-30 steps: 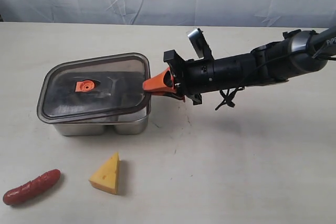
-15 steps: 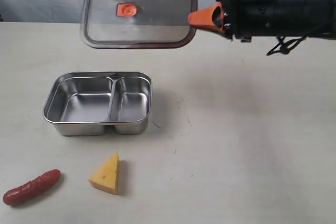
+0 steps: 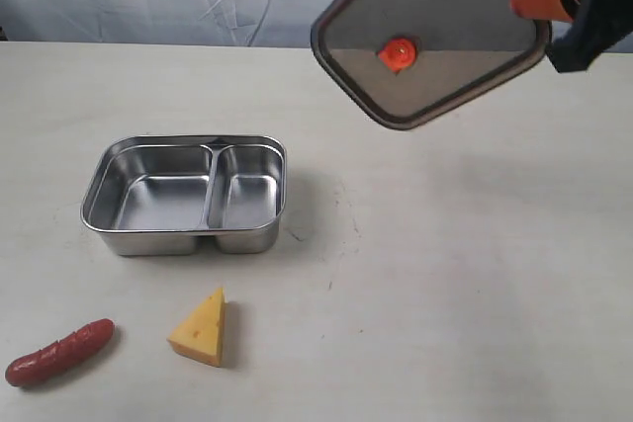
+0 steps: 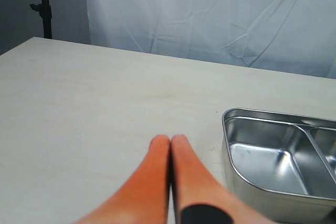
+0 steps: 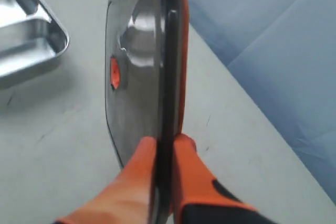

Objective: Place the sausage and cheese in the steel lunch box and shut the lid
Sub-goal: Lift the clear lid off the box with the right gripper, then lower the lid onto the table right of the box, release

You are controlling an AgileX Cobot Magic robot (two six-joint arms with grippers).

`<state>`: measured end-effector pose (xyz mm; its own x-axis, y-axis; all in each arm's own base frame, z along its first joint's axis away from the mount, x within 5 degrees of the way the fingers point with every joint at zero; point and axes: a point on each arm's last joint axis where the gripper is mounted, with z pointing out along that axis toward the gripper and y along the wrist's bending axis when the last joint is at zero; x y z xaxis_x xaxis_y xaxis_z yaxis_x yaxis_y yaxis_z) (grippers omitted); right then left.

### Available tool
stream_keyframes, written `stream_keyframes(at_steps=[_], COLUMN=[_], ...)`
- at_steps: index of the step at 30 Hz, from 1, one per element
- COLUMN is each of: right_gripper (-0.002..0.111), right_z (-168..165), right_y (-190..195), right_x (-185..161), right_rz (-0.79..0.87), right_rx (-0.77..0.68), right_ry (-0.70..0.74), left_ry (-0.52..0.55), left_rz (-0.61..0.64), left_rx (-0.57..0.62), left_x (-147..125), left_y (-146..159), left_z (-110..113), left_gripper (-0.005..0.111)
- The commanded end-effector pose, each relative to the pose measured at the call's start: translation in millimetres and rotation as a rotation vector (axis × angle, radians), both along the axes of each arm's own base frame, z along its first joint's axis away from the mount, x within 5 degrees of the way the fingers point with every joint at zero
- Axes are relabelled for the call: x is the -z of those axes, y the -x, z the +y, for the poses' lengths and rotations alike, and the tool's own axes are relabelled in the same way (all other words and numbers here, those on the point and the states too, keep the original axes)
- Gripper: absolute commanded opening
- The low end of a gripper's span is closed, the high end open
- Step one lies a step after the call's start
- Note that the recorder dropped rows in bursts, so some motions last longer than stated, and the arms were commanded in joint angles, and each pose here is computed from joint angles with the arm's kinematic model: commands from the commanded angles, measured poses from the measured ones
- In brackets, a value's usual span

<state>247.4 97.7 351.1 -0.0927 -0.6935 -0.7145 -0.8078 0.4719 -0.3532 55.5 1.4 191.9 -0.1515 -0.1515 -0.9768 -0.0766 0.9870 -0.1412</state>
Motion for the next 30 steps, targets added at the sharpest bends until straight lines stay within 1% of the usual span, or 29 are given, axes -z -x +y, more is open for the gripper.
stream_keyframes(at_steps=[1, 4, 8, 10, 12, 13, 18, 23, 25, 30], right_gripper=[-0.001, -0.001, -0.001, -0.001, -0.001, -0.001, -0.001, -0.001, -0.001, -0.001], right_z=[-1, 7, 24, 39, 54, 63, 91, 101, 101, 102], right_y=[12, 16, 21, 28, 36, 41, 64, 75, 77, 76], right_x=[12, 25, 41, 56, 72, 87, 126, 141, 151, 164], right_rz=[0.052, 0.032, -0.021, -0.047, -0.013, 0.037, 0.188, 0.251, 0.295, 0.344], right_rx=[-0.084, -0.103, -0.13, -0.181, -0.238, -0.27, -0.357, -0.395, -0.397, -0.4], right_ry=[0.172, 0.263, 0.35, 0.378, 0.394, 0.408, 0.455, 0.493, 0.513, 0.545], left_ry=[-0.001, -0.001, -0.001, -0.001, -0.001, -0.001, -0.001, -0.001, -0.001, -0.001], left_rz=[-0.01, -0.01, -0.01, -0.01, -0.01, -0.01, -0.01, -0.01, -0.01, -0.01], left_rx=[0.001, 0.001, 0.001, 0.001, 0.001, 0.001, 0.001, 0.001, 0.001, 0.001], left_x=[0, 0, 0, 0, 0, 0, 0, 0, 0, 0], left_y=[0, 0, 0, 0, 0, 0, 0, 0, 0, 0], left_z=[0, 0, 0, 0, 0, 0, 0, 0, 0, 0], left_gripper=[0.0, 0.0, 0.0, 0.0, 0.0, 0.0, 0.0, 0.0, 0.0, 0.0])
